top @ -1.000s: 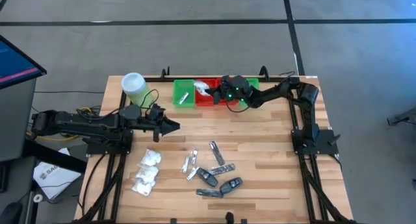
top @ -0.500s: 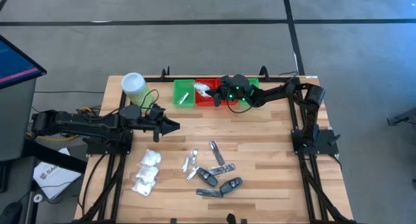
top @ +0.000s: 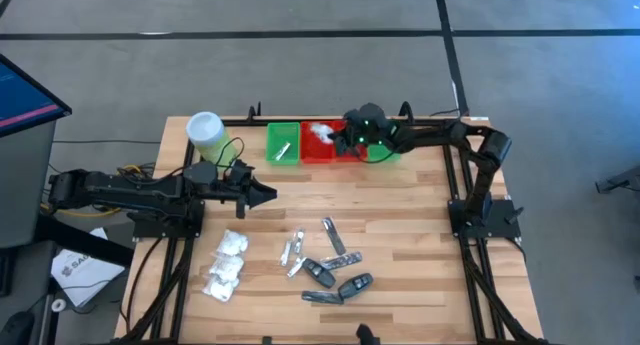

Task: Pick & Place Travel size toiletries
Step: Put the white cotton pack into the left red bin

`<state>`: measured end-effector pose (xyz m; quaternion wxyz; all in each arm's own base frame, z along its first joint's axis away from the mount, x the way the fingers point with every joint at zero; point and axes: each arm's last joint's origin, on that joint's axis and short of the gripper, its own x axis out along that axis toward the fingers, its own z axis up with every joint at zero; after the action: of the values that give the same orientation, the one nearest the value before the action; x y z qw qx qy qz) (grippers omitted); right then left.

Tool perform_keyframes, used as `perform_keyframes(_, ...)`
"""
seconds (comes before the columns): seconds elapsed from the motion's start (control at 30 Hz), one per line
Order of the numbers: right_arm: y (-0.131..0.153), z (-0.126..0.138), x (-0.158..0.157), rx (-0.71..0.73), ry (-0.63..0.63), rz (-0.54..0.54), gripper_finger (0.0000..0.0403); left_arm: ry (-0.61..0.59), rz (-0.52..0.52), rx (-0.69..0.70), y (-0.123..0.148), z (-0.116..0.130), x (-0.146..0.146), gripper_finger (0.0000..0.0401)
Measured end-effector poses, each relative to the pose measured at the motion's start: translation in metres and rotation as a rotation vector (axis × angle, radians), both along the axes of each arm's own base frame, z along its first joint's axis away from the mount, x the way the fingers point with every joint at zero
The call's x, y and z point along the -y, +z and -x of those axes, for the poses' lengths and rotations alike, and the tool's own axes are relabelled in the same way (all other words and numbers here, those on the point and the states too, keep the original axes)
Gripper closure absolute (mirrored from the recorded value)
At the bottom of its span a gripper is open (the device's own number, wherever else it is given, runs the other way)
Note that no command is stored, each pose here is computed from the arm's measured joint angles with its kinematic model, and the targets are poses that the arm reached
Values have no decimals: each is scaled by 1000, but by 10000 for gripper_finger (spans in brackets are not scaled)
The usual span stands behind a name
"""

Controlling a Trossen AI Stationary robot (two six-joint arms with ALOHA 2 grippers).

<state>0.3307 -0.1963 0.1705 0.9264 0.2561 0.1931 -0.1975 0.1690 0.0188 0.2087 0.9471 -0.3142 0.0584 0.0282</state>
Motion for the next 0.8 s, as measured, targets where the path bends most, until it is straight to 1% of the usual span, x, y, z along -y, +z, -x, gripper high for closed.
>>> perform_keyframes(0.07,3,-3,2,-44,22,8,403,1,0,0,0,0,0,309)
perform_keyframes(0.17,8,-8,3,-58,53,20,403,2,0,1,0,0,0,309)
perform_keyframes(0.27,19,-13,6,-64,64,48,403,3,-1,1,0,0,0,309)
perform_keyframes(0.43,27,-14,11,-99,70,49,403,3,-1,2,0,0,0,309)
perform_keyframes(0.63,26,-13,13,-107,66,49,403,3,-1,2,0,0,0,309)
perform_keyframes(0.8,17,-13,14,-136,72,32,403,3,-1,2,0,0,0,309)
